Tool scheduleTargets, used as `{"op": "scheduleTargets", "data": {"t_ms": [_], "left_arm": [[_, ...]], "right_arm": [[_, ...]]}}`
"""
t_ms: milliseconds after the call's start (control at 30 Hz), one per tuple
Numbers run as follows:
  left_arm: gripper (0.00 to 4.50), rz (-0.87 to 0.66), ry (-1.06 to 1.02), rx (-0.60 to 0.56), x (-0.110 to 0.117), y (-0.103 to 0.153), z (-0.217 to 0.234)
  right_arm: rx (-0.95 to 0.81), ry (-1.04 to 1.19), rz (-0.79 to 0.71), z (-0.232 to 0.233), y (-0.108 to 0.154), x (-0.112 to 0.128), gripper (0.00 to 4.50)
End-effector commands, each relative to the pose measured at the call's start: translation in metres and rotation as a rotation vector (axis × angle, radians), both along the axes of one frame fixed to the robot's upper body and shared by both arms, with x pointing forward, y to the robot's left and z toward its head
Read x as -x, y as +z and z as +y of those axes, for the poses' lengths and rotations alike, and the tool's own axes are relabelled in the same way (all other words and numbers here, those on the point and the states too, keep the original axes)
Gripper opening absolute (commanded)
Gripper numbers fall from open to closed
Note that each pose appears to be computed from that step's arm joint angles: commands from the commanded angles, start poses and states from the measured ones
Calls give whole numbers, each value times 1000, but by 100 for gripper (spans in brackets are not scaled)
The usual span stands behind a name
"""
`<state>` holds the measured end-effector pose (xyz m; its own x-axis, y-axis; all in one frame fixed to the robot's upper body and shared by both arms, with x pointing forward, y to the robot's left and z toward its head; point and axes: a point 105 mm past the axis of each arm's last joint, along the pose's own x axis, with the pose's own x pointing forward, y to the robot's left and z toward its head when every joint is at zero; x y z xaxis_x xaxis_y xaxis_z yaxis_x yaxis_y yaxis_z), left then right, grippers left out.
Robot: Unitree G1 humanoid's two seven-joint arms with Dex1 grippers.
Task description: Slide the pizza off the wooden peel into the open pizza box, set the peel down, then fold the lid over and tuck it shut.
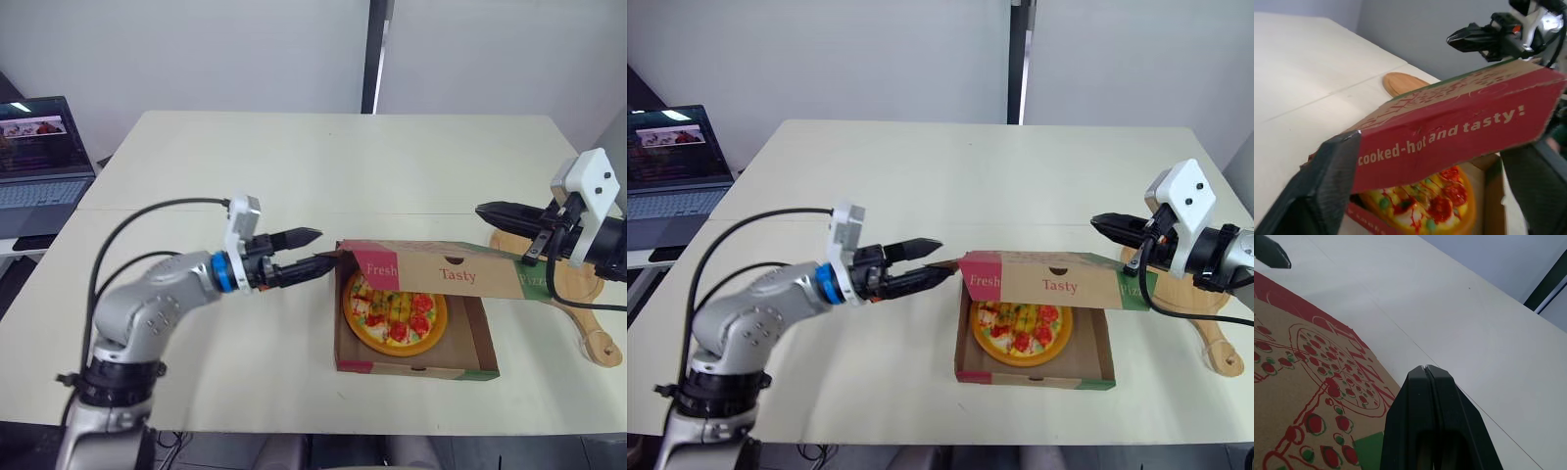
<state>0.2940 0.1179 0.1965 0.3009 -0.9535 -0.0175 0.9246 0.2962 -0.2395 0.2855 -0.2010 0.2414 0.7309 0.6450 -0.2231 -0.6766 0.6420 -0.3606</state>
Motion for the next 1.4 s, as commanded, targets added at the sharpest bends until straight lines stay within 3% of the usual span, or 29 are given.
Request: {"op": "scheduleTargets", "data": {"t_ms": [33,167,267,467,667,800,933,1200,1400], "left_arm": [[446,-48,-5,31,-13,28,14],[446,-91,-43,83,-27,56,14],[389,-106,-68,73,-34,61,13],[196,-115,-92,17,-41,48,5],[2,-272,-87,-169,-48,24,3],[2,-343,-39,-218,-57,14,5],[2,-382,-97,-141,-51,30,-13],[2,-488,-320,-121,-34,50,-59],[2,-497,-402,-125,-28,45,-73]], "right_arm": [[32,7,-53,0,12,1,0],[36,11,-52,0,12,1,0],[39,13,-51,0,11,0,0],[41,22,-49,2,11,1,0],[43,27,-51,3,12,2,0],[43,29,-53,3,13,1,0],[45,30,-50,3,13,2,0],[49,23,-40,1,10,3,0],[60,-162,-59,-46,16,5,0]]}}
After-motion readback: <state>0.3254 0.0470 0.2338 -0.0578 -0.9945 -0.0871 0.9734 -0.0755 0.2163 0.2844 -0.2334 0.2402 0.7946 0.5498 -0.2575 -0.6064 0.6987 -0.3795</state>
